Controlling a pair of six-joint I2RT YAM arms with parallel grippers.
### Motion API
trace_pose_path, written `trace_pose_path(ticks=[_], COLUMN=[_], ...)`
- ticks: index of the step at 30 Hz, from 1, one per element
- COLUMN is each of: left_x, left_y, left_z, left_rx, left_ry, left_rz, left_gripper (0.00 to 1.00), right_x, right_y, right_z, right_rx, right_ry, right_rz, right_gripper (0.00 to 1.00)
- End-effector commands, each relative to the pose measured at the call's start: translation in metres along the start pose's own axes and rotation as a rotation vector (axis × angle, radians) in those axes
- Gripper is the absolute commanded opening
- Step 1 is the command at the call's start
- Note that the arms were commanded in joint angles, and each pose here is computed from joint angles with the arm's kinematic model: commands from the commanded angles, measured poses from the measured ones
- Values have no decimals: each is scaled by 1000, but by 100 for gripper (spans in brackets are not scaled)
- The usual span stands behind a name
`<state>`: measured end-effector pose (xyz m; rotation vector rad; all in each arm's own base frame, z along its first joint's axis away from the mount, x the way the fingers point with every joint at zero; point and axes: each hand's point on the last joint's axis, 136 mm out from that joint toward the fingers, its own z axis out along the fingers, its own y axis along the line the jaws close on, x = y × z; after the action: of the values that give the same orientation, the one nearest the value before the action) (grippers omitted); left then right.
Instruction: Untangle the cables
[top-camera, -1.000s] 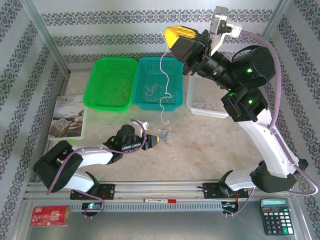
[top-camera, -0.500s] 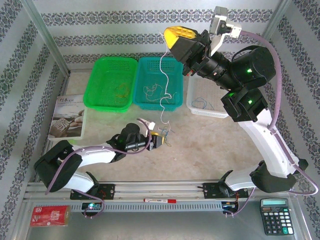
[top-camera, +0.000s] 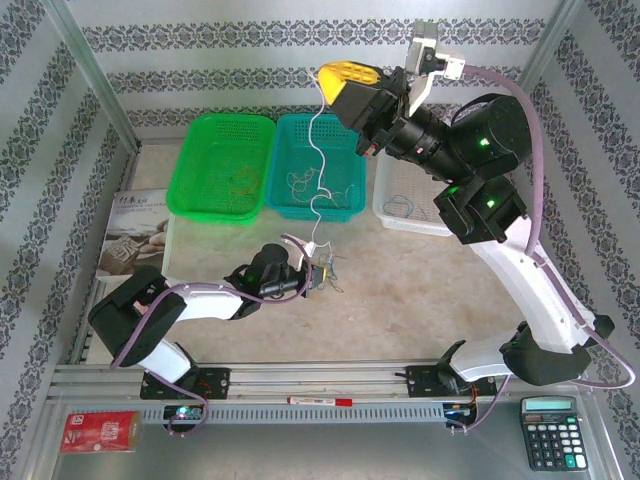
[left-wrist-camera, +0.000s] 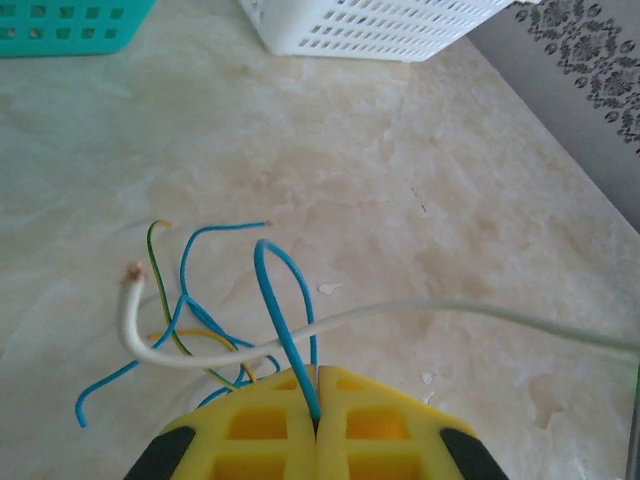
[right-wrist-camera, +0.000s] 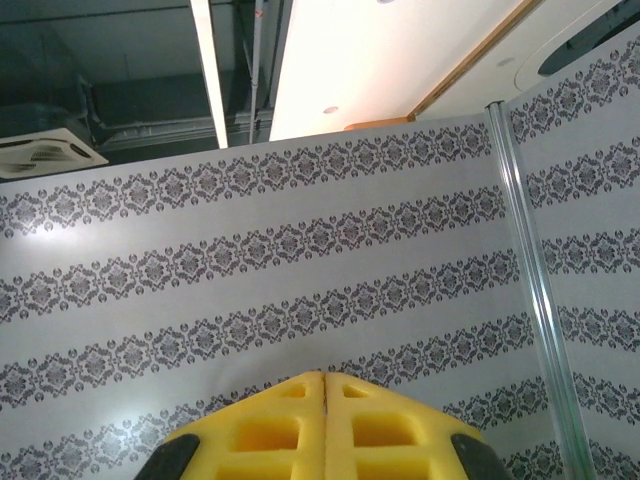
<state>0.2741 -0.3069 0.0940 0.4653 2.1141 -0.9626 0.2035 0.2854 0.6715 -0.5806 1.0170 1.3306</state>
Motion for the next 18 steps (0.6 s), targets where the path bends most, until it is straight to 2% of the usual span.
trace_pose_path(ticks=[1, 18], left_x=[-9, 23], left_y=[-6, 16], left_z=[-3, -24], left_rx=[11, -70], left_ry=[-49, -17], left_rz=[4, -50], left_gripper=[0, 0], right_x=[-16, -78], right_y=[18, 6], right_z=[-9, -29], right_rx=[-28, 62], right_ry=[-38, -157], right_rz=[-30, -161], right_gripper=[0, 0])
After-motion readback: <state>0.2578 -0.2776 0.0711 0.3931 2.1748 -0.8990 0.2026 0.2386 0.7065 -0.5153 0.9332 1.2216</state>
